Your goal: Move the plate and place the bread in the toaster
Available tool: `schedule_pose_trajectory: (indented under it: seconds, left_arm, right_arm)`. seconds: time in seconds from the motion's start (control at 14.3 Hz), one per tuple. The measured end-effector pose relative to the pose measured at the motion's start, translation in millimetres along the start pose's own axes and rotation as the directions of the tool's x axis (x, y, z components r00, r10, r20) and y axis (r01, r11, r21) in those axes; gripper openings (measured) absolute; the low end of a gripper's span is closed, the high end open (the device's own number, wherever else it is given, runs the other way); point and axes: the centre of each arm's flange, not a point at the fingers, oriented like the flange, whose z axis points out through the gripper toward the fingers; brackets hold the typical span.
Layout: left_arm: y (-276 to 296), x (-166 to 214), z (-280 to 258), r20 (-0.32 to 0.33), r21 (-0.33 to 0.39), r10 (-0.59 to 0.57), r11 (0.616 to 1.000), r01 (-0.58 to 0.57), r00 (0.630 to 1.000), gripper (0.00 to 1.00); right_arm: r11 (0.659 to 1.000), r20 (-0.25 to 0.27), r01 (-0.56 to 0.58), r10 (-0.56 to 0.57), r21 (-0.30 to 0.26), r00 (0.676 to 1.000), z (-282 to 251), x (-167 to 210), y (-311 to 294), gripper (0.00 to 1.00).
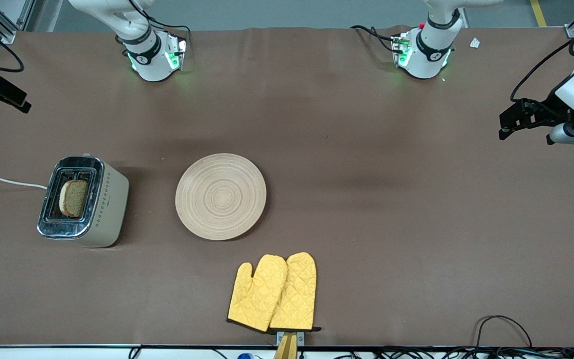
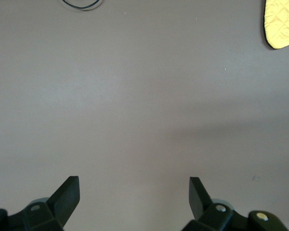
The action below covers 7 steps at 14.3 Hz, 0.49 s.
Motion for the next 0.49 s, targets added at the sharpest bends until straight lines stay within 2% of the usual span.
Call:
schedule_pose_trajectory:
  seconds: [0.21,0.49]
  left_arm:
    - [0.0,0.2,0.5,0.001,0.0,0.0,1.0,0.0,1.0,1.0]
    - [-0.7,2.2,4.8,0.009,0.0,-0.001,1.0,0.001,1.0,1.0]
  right_arm:
    - [0.997,-0.033,0.081,-0.08,0.009,0.996,10.7,13.6,20.1,1.0]
    - [0.995,-0.054,0.099,-0.099,0.008,0.994,15.8,23.3,31.6,1.0]
